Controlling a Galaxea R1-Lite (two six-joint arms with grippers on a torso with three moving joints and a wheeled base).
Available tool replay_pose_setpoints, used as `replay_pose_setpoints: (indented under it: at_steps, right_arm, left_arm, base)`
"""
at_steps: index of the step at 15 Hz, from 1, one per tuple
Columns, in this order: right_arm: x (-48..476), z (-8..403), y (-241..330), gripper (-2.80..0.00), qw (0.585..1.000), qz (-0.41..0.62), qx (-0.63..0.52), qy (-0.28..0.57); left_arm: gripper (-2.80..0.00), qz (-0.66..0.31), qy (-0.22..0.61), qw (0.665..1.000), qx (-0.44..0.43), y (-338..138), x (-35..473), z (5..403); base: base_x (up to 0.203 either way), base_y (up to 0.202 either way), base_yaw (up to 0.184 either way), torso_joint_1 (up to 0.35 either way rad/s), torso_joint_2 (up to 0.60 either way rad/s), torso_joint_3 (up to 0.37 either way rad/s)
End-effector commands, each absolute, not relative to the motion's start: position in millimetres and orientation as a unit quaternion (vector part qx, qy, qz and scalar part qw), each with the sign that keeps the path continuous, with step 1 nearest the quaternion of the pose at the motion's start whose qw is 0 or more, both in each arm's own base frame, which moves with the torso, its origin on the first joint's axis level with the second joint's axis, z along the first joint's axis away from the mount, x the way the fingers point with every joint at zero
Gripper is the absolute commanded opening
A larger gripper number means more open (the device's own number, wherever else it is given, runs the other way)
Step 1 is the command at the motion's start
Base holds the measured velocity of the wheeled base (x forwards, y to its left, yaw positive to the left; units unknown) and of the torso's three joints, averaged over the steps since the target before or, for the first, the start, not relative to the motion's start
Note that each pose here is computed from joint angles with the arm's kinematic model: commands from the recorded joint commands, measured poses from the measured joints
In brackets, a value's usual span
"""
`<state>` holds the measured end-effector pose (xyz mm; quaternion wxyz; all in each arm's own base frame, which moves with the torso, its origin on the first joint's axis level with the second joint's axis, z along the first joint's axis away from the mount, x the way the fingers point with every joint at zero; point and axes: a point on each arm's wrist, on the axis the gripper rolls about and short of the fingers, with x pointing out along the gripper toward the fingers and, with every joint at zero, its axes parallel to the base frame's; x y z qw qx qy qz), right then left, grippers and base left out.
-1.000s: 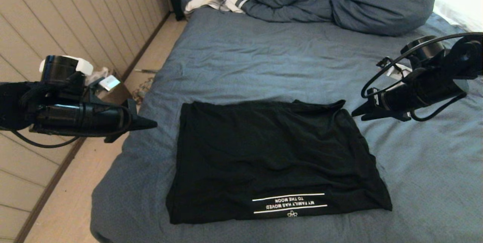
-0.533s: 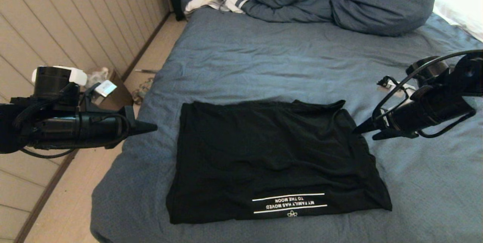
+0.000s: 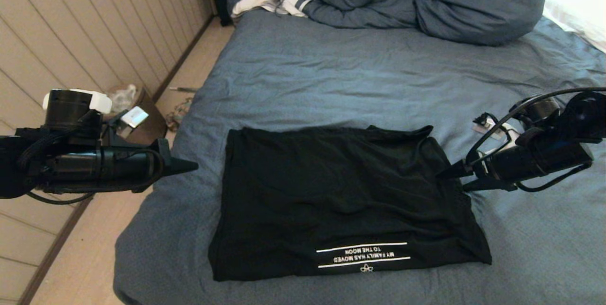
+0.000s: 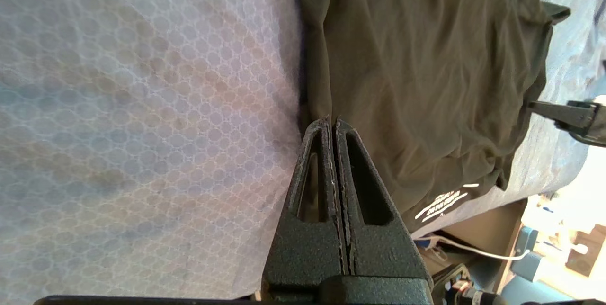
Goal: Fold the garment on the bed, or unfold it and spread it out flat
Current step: Fold the black T-shirt
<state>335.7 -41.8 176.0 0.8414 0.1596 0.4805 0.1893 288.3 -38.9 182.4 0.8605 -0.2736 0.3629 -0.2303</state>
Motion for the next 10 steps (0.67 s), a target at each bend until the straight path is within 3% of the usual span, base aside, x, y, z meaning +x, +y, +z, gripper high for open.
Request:
replay_pose_setpoints:
  at_steps: [1,10]
  right_arm:
    - [339,166,-40,0.0,0.832,0.192,0.165,0.494]
    - [347,167,-9,0.0,0.822,0.234,0.175,0.489]
  left_arm:
    - [-2.8,-0.229,0.37,0.857,-0.276,-40,291,178]
    - [-2.8,-0.241,0.379,0.851,-0.271,-48,285,175]
  base:
    - [0.0,0.0,0.0,0.0,0.0,0.0]
    - [0.0,0.0,0.0,0.0,0.0,0.0]
